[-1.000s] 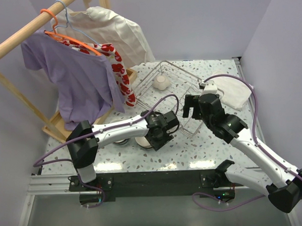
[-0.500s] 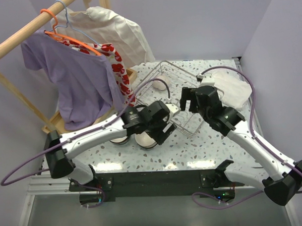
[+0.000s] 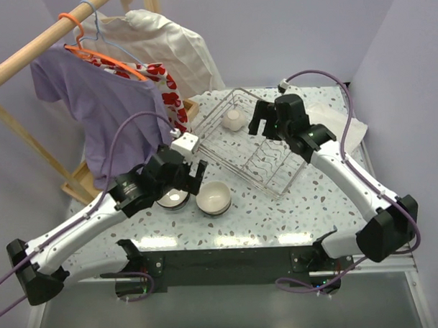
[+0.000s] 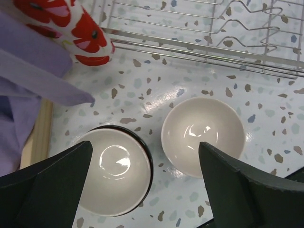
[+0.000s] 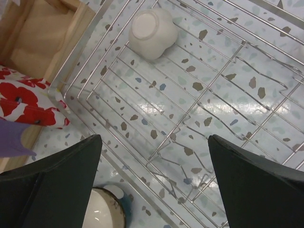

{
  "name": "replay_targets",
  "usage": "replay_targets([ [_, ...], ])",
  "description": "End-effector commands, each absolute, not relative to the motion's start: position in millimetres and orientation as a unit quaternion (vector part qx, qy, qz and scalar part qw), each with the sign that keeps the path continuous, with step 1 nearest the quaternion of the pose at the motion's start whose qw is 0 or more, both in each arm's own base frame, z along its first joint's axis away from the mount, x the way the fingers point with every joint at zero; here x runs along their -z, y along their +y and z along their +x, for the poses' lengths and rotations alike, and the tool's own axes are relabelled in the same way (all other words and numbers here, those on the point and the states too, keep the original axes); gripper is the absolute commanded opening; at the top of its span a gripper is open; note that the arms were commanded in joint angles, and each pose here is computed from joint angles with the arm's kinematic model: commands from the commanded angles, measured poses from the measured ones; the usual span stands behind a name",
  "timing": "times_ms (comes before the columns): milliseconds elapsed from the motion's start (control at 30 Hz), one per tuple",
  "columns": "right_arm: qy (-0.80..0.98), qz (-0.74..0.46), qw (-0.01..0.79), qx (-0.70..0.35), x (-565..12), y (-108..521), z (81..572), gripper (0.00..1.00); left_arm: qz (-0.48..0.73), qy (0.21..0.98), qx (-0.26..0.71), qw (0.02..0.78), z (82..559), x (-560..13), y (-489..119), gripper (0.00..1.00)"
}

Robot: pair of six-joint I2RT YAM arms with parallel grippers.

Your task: Unload the bowls from the dish rack

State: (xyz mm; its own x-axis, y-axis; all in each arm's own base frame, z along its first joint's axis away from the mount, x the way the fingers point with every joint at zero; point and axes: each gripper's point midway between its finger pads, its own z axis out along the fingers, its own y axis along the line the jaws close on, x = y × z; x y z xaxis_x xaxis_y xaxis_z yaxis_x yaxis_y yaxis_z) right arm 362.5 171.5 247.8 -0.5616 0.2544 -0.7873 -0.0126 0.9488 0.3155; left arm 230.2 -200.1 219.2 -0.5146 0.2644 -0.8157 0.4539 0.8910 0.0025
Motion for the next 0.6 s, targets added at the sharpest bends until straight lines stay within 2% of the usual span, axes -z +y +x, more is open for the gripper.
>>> replay_targets([
  [0,0.837,0.130,0.485,-0.218,-265.5,187.5,394.4,0.99,0.136,0.839,0.076,0.521,239.6,-233.1,-164.2,1.00],
  [333,0.806,0.257,0.460,-0.268,-229.0,199.7,456.0,0.99,0.013,0.764,0.080,0.640,220.4,-245.9,-92.8,1.00],
  [567,0.789,0.326,0.439,-0.279,-194.5,209.4,487.4,0.95,-0.015,0.714,0.112,0.691,213.2,-261.0,-79.2,1.00],
])
